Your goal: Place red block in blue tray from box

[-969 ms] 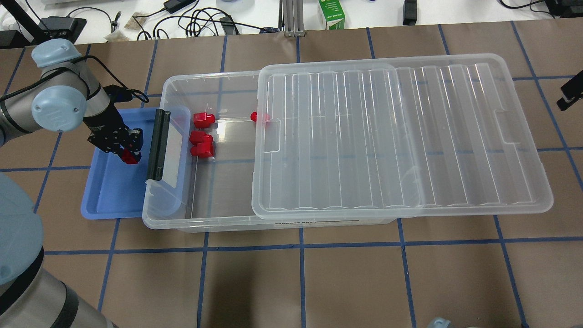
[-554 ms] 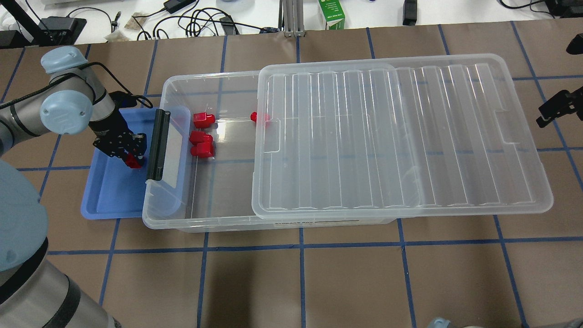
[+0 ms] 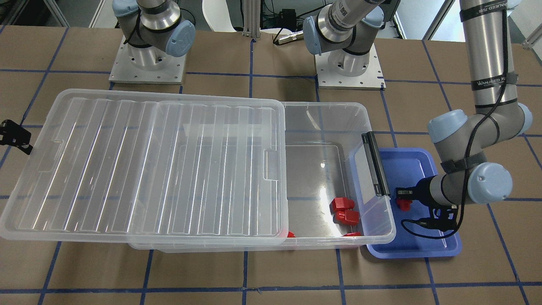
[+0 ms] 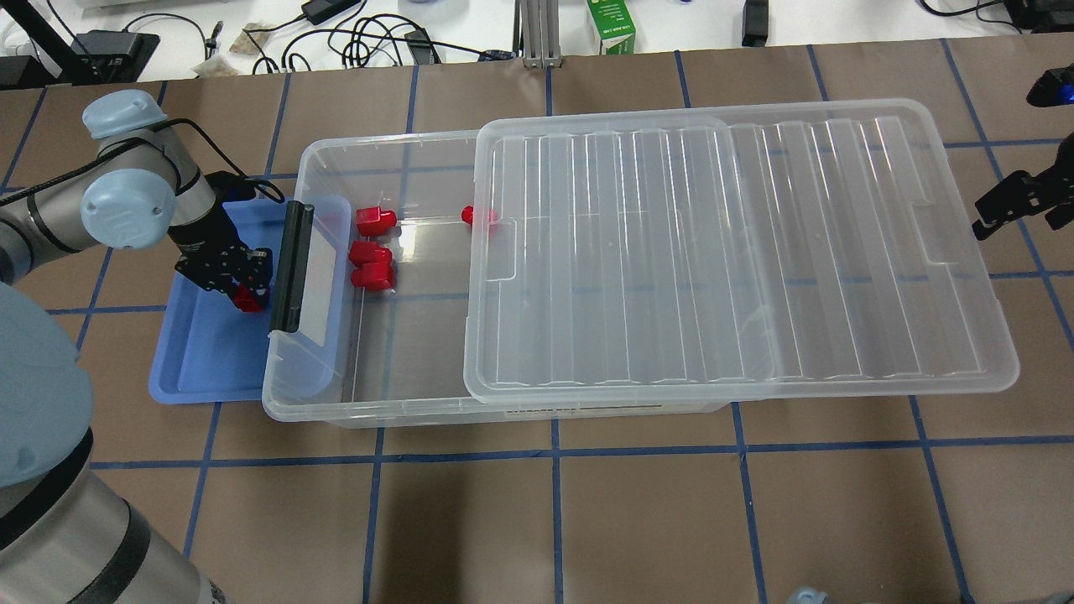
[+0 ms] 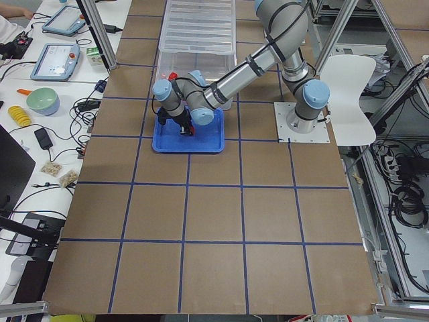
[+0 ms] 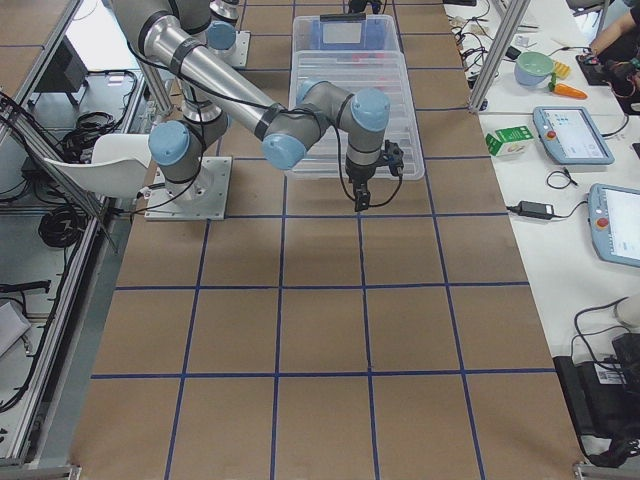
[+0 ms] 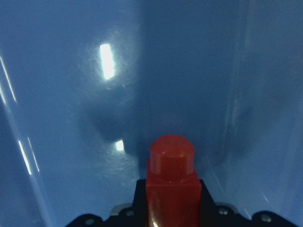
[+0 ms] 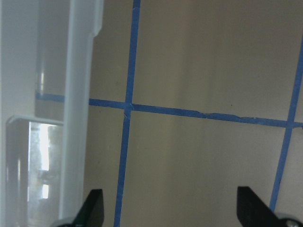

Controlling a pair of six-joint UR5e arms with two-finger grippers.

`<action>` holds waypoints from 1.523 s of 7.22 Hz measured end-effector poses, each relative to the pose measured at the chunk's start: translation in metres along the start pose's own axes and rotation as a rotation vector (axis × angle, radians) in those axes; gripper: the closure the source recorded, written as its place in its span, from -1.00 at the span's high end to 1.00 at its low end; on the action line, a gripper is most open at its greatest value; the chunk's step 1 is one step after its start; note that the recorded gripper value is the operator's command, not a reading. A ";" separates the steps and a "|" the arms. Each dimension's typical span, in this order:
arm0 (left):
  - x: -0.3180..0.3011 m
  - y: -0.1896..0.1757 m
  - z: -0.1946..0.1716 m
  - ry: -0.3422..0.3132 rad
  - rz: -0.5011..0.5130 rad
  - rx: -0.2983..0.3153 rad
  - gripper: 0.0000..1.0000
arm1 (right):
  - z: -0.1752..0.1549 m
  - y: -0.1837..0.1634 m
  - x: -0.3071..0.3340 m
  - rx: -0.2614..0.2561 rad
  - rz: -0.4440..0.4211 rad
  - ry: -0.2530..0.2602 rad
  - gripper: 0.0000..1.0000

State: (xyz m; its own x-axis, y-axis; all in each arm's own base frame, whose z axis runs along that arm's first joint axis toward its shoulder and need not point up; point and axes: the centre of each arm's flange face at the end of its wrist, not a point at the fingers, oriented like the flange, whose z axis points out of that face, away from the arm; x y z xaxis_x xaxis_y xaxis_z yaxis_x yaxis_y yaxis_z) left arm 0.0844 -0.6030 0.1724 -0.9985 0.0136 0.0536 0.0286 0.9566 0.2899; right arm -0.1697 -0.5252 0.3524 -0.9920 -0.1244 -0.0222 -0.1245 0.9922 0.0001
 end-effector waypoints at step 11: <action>0.056 0.073 -0.208 -0.038 0.012 0.195 1.00 | 0.003 -0.050 -0.184 0.005 0.093 0.015 1.00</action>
State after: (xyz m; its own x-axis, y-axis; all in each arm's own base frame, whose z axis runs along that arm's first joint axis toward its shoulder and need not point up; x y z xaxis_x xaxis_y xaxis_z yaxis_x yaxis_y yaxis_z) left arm 0.0407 -0.5933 0.3954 -0.9993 0.0323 0.0191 0.0341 0.9945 0.0991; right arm 0.0192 -0.5515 0.3530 -0.9995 -0.0322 -0.0071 -0.0322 0.9995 -0.0037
